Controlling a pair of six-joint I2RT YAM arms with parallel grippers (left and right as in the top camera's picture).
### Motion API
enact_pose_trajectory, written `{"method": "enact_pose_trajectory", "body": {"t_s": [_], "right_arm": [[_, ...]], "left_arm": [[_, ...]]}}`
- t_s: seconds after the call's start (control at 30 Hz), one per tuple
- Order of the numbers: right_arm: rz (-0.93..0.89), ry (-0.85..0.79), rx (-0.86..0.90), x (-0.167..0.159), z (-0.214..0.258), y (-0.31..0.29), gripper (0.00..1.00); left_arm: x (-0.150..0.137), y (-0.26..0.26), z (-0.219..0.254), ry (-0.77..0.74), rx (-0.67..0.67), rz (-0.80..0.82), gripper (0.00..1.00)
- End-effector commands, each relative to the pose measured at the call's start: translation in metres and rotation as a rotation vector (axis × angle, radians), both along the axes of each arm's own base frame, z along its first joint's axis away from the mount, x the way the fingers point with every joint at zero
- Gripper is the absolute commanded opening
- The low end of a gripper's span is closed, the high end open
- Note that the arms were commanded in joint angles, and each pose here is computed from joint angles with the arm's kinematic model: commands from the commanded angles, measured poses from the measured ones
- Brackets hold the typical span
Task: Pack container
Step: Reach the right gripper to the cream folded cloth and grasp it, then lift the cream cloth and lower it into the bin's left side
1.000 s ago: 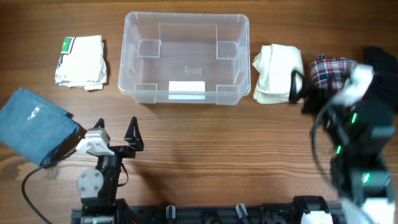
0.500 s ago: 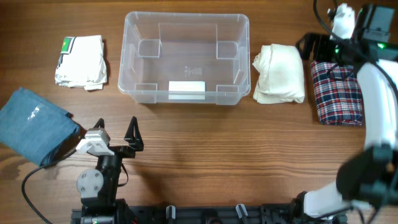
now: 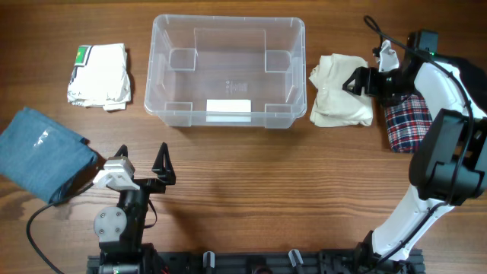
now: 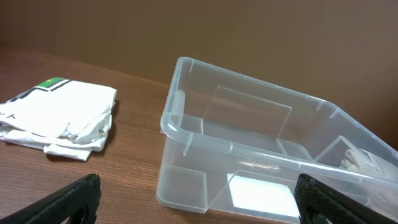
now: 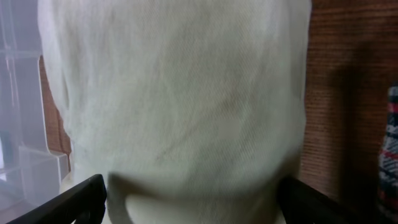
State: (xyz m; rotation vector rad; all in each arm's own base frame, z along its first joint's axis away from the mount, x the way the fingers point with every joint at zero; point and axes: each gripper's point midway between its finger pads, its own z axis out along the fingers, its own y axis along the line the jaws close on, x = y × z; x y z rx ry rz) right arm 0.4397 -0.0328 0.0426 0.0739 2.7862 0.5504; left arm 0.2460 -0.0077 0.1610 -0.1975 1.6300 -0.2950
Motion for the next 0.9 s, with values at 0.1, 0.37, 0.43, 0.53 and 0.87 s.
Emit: {"method": "enact_pose_trajectory", "body": {"t_s": [0.1,0.37,0.43,0.53,0.87], "right_arm": [[-0.018,0.022,-0.046,-0.003,-0.017,-0.018,0.94],[-0.015,0.051,-0.032,-0.003,-0.038,-0.016,0.81],[-0.003,0.077,0.022,-0.007,-0.049,-0.007,0.62],[0.006,0.082,0.077,-0.007,-0.052,0.003,0.15],[-0.111,-0.023,0.132,0.019,0.025,0.004,0.04]], "left_arm": [[0.0,0.0,-0.002,0.0,0.02,-0.005,1.0],[0.0,0.0,-0.002,0.0,0.02,-0.004,1.0],[0.0,0.0,-0.002,0.0,0.019,-0.005,1.0],[0.0,0.0,-0.002,0.0,0.019,-0.005,1.0],[0.0,0.0,-0.002,0.0,0.019,-0.004,1.0]]}}
